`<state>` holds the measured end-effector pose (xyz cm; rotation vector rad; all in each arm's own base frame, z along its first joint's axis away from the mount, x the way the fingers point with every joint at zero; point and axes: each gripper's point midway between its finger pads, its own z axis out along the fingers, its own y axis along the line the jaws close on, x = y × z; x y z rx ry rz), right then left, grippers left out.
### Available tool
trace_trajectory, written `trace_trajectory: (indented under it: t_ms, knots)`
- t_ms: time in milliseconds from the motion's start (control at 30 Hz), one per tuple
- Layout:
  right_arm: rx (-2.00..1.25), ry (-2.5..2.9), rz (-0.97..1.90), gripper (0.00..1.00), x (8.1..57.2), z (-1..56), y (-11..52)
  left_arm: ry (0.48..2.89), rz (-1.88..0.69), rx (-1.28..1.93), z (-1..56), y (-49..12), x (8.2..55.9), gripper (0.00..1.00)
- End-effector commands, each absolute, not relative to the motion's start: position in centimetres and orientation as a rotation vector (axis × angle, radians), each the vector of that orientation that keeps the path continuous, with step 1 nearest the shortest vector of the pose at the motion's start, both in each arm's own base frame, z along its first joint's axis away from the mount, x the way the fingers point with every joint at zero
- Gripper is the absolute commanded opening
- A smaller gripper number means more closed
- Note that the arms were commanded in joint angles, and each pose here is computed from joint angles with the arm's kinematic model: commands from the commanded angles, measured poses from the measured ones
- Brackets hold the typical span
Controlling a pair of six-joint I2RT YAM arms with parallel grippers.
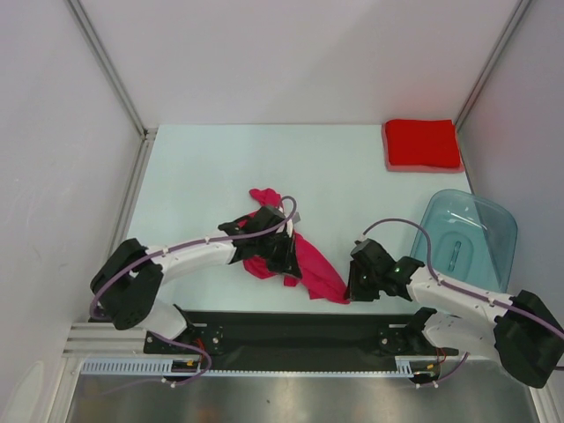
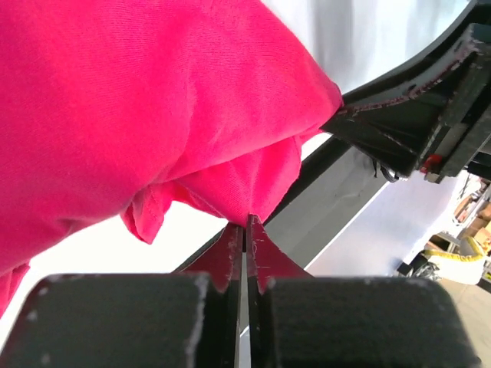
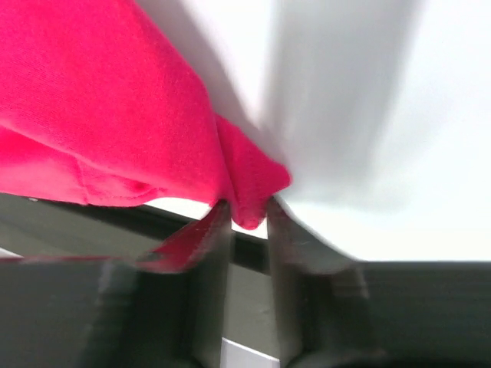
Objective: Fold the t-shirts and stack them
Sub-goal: Flatten the tshirt out
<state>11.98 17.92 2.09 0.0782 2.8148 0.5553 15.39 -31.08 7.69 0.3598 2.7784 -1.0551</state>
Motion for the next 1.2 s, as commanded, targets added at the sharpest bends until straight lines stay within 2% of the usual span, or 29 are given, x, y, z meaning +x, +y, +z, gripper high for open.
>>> trace_trajectory:
  t_ms: [0,33,200,300,333,400,433,633,667,767,800,867,900,1167]
  knots:
    - [0.05,2.748,0.563,0.2,13.4,3.7,18.4,2.656,-1.082,0.401,11.7,-31.7,16.4,0.0]
    - [0.026,2.726,0.563,0.0,13.7,4.3,18.4,2.634,-1.068,0.409,12.4,-31.5,16.7,0.0]
    - [-0.003,2.552,0.519,0.0,16.4,11.0,17.8,2.435,-0.946,0.421,19.4,-29.6,19.0,0.0]
    - [-0.027,2.399,0.521,0.0,18.6,17.2,17.9,2.28,-0.895,0.404,24.7,-27.9,20.5,0.0]
    - [-0.02,2.314,0.558,0.0,19.6,21.0,18.3,2.244,-0.888,0.4,26.0,-27.5,20.8,0.0]
    - [-0.028,2.19,0.556,0.0,20.9,25.9,18.1,2.097,-0.882,0.418,31.5,-26.5,21.4,0.0]
    - [-0.037,2.153,0.573,0.0,21.2,27.5,18.2,2.081,-0.865,0.433,31.7,-26.3,21.5,0.0]
    - [-0.13,1.893,0.684,0.0,22.4,38.6,19.6,1.762,-0.804,0.523,43.2,-23.7,20.9,0.0]
    - [-0.162,1.821,0.753,0.0,22.0,41.8,20.4,1.692,-0.81,0.526,45.9,-23.0,20.2,0.0]
    - [-0.286,1.73,0.872,0.0,20.7,45.7,22.6,1.511,-0.81,0.555,51.7,-20.8,17.9,0.0]
    - [-0.315,1.662,0.924,0.0,19.7,48.7,22.7,1.463,-0.816,0.559,53.2,-20.1,17.1,0.0]
    - [-0.437,1.641,1.032,0.0,17.6,50.0,25.1,1.345,-0.834,0.55,57.1,-17.8,14.5,0.0]
    - [-0.458,1.585,1.08,0.0,16.4,52.4,25.1,1.305,-0.833,0.549,58.2,-16.9,13.6,0.0]
    - [-0.693,1.428,1.411,0.0,7.0,57.5,31.3,1.032,-0.824,0.396,65.8,-7.6,6.0,0.0]
